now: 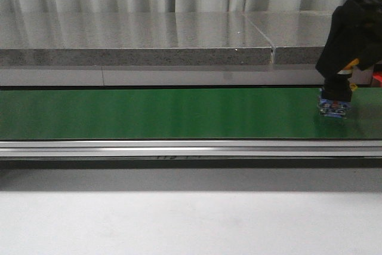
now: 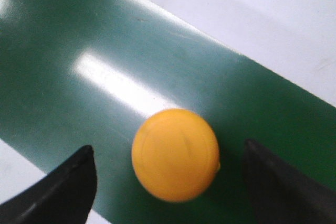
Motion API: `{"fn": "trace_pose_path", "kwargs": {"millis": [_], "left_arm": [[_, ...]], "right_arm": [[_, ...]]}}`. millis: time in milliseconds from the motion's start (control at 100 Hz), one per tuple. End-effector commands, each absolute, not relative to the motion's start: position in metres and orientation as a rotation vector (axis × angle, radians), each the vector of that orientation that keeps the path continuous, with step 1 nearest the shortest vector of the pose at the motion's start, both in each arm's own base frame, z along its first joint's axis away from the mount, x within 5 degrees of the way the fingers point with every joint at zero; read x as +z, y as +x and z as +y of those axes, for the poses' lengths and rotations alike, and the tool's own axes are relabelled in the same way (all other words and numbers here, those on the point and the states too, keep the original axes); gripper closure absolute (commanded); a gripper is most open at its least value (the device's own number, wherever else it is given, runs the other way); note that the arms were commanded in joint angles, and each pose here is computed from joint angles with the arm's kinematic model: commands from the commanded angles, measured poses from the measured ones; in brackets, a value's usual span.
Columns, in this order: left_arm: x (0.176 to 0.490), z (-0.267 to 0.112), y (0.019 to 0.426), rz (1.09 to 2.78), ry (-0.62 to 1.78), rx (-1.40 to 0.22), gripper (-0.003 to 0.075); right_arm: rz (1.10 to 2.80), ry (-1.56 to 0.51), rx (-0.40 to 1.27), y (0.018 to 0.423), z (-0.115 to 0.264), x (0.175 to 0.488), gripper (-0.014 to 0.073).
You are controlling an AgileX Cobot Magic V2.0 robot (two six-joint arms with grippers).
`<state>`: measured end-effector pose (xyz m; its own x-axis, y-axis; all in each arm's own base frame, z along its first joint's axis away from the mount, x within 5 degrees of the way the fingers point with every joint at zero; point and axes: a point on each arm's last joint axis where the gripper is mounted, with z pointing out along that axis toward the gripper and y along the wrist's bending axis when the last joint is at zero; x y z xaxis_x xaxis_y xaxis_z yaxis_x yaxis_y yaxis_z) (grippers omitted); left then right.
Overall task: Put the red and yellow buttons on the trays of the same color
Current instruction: 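Lower the right gripper onto the yellow button and grasp it, then carry the yellow button with the right gripper into the yellow tray, release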
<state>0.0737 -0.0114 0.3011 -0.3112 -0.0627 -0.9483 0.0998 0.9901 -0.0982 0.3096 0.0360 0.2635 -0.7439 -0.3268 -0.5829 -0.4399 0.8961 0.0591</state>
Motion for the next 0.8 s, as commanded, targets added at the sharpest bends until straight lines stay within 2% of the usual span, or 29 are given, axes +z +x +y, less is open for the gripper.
{"fn": "trace_pose_path", "kwargs": {"millis": [0,100,160,170,270,370,440,570,790], "left_arm": [[0.316,-0.011,0.075,1.790,0.015,-0.174,0.0739],[0.316,-0.011,0.075,1.790,0.015,-0.174,0.0739],[0.316,-0.011,0.075,1.790,0.015,-0.174,0.0739],[0.316,-0.011,0.075,1.790,0.015,-0.174,0.0739],[0.316,-0.011,0.075,1.790,0.015,-0.174,0.0739],[0.316,-0.011,0.075,1.790,0.015,-0.174,0.0739],[0.316,-0.011,0.075,1.790,0.015,-0.174,0.0739],[0.316,-0.011,0.075,1.790,0.015,-0.174,0.0739],[0.316,-0.011,0.075,1.790,0.015,-0.174,0.0739]], "right_arm": [[2.386,-0.516,0.231,0.319,0.036,0.278,0.0030],[2.401,-0.510,0.230,0.323,0.036,0.270,0.0123],[2.405,-0.508,0.230,0.325,0.036,0.268,0.0214],[2.405,-0.508,0.229,0.325,0.036,0.268,0.0253],[2.400,-0.508,0.228,0.325,0.036,0.269,0.0445],[2.393,-0.500,0.233,0.321,0.036,0.275,0.0571],[2.384,-0.478,0.240,0.316,0.034,0.283,0.0604],[2.369,-0.385,0.241,0.301,0.022,0.304,0.0607],[2.406,-0.100,0.138,0.266,-0.026,0.333,0.0607]]}}
